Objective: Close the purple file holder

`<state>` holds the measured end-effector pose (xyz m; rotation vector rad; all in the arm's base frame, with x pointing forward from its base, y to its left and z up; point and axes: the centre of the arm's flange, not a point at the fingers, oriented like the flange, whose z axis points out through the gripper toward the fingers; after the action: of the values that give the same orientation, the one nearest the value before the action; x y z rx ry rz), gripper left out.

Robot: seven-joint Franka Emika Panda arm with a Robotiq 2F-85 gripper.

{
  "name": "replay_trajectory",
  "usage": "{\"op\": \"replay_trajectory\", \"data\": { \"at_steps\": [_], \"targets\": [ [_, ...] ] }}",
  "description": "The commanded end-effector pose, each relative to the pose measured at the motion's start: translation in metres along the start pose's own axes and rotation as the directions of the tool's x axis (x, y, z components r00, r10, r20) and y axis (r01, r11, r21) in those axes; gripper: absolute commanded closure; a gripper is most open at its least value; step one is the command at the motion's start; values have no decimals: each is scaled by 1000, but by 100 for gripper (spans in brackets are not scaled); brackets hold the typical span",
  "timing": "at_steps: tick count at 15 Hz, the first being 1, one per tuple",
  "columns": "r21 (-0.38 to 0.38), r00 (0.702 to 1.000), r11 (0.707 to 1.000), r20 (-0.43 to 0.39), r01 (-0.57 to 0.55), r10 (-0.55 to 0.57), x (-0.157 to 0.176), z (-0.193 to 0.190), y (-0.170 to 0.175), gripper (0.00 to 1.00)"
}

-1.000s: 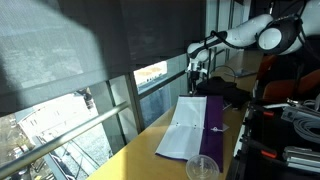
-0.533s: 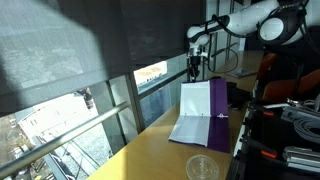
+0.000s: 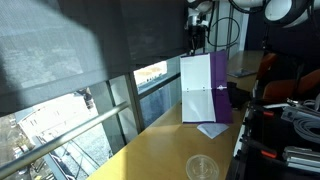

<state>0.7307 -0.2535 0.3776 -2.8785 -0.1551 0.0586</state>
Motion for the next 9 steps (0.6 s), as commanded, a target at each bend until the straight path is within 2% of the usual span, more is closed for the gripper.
{"op": "replay_trajectory", "data": {
  "at_steps": [1, 4, 9],
  "targets": [
    [-27, 1000, 999, 3, 26, -26, -5, -8, -9, 100],
    [-44, 999, 998, -3, 54, -54, -4, 4, -15, 100],
    [-124, 989, 982, -21, 145, -149, 1, 29, -41, 100]
  ]
}}
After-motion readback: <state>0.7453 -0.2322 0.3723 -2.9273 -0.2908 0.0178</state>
